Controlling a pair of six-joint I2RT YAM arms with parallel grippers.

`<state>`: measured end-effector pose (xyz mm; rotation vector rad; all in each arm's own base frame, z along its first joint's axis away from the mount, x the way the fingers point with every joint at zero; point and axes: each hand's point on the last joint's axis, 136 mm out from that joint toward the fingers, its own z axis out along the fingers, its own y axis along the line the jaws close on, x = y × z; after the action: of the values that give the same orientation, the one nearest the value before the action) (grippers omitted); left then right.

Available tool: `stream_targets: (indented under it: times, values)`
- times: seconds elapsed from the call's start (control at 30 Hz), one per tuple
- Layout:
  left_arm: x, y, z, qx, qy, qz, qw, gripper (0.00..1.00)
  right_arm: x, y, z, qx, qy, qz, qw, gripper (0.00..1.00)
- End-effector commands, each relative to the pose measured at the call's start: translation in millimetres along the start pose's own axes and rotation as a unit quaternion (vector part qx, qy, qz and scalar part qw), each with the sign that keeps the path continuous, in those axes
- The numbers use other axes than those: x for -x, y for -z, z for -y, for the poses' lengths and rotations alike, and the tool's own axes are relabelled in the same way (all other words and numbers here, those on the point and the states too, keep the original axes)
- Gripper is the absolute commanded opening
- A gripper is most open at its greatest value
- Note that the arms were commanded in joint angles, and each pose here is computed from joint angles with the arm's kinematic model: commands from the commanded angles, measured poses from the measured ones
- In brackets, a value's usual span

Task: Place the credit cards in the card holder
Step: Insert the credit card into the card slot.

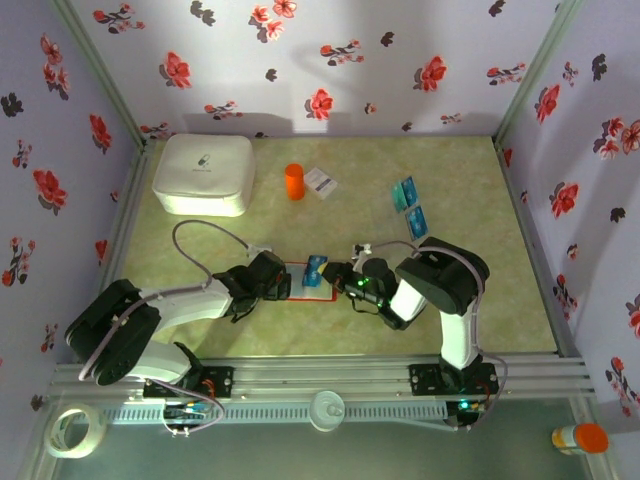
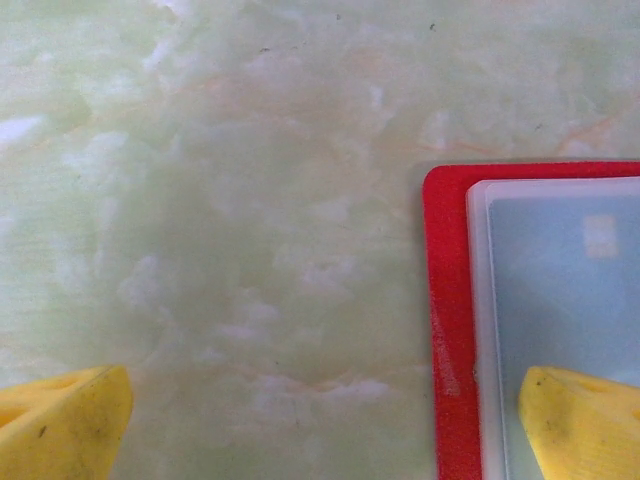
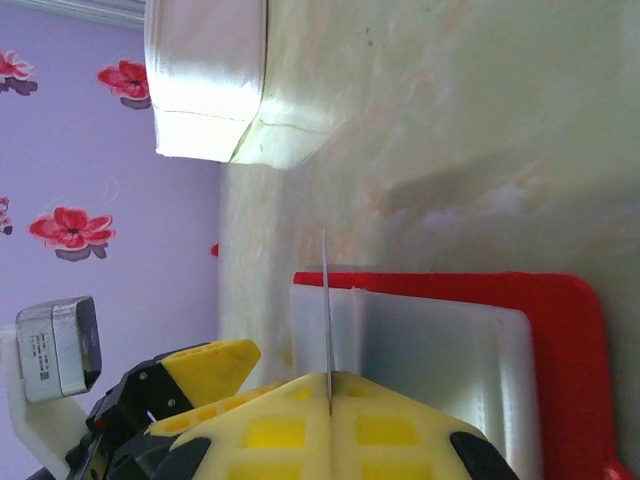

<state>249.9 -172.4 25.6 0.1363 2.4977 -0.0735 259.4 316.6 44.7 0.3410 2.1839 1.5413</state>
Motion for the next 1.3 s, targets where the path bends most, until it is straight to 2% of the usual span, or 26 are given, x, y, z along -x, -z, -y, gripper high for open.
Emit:
stream_targets:
  times: [0.0,0.33,0.67,0.97,1.27]
  values:
    - [-23.1,-0.9,-21.7,0.043,-0.014,-0.036,0.998,1.0,-7.5,-5.8,-14.8,0.027,0.018,-0.02,0.999,0.0]
    - [-23.3,0.3,-23.3,0.043,-0.01,-0.033,0.998,1.0,-3.3,-2.8,-18.5,0.028,0.024,-0.01,0.999,0.0]
    - [-23.5,0.5,-23.3,0.043,-0.01,-0.033,0.998,1.0,-8.5,-7.0,-6.0,0.012,0.015,-0.021,1.0,0.0]
    - [-25.1,-0.3,-23.6,0.044,-0.009,-0.035,0.998,1.0,-22.8,-4.3,21.8,-0.057,0.004,-0.058,0.997,0.0]
    - [-25.6,-0.7,-23.1,0.044,-0.009,-0.035,0.998,1.0,-31.7,-2.6,24.8,-0.1,0.018,-0.092,0.991,0.0]
